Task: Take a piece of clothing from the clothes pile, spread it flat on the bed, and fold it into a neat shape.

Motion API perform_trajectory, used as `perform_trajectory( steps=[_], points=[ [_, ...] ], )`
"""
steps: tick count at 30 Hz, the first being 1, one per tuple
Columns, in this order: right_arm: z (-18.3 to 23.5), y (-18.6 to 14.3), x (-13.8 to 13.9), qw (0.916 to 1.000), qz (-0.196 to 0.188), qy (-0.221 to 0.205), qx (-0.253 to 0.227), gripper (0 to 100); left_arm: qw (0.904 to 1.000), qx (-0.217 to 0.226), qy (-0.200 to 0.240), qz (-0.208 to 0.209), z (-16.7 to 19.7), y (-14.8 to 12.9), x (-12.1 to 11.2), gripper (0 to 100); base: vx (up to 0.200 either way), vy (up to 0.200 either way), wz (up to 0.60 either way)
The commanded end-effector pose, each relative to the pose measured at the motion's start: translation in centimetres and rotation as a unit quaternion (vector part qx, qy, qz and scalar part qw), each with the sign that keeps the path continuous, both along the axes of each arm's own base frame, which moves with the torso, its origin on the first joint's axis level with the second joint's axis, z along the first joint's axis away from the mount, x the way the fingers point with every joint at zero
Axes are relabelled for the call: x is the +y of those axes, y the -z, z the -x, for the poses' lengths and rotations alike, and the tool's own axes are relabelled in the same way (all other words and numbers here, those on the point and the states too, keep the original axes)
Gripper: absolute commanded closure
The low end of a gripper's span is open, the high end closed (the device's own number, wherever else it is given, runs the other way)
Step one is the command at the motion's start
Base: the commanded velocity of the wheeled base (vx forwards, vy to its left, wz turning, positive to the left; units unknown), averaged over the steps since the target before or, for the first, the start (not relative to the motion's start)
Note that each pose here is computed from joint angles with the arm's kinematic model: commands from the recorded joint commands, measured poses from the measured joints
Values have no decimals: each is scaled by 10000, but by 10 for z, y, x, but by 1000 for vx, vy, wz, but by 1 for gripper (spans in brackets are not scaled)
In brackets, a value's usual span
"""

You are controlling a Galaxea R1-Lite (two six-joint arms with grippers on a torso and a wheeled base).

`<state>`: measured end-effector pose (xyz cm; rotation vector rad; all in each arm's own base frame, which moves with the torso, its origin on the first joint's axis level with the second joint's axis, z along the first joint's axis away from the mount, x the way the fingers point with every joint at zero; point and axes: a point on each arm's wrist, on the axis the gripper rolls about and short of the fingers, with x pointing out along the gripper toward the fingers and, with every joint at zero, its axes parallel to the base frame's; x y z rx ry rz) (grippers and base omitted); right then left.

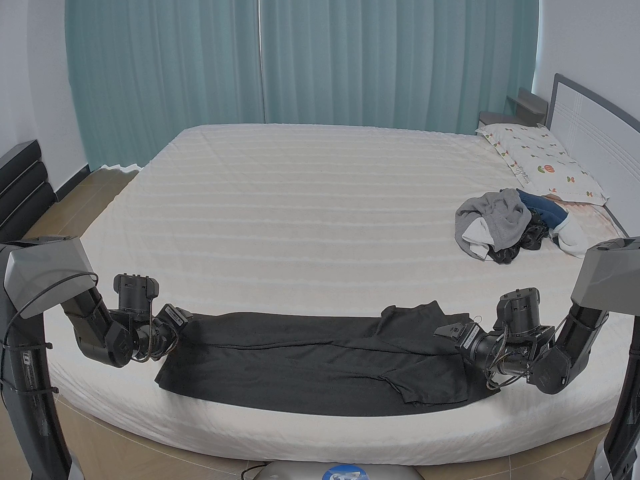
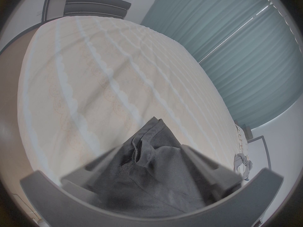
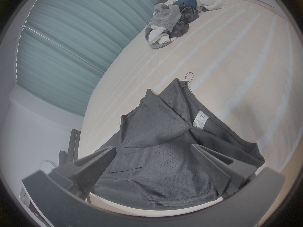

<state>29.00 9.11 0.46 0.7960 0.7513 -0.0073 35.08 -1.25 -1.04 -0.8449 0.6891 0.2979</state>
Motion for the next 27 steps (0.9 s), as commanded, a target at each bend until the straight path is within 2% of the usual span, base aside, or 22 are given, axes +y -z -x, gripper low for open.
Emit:
perform_trajectory(
  steps=[1, 9, 15, 25, 26, 27],
  points=[
    [-2, 1, 5, 10000, 6, -24, -2, 0, 10000, 40, -4, -9, -3, 7, 0, 100, 0, 0, 0],
    [-17, 11, 10, 9996, 114, 79, 262, 0, 9998, -104, -150, 72, -4, -2, 5, 100, 0, 0, 0],
    [-32, 21, 12, 9989, 283, 301, 230, 0, 9991, -278, -245, 184, -6, -6, 5, 100, 0, 0, 0],
    [-41, 27, 14, 9985, 342, 398, 178, 0, 9990, -332, -244, 186, -6, -6, 5, 100, 0, 0, 0],
    [-42, 28, 14, 9983, 366, 421, 186, 100, 9990, -332, -244, 186, -6, -6, 5, 100, 0, 0, 0],
    [-42, 29, 14, 9982, 378, 433, 190, 100, 9990, -332, -244, 186, -6, -6, 5, 100, 0, 0, 0]
  ],
)
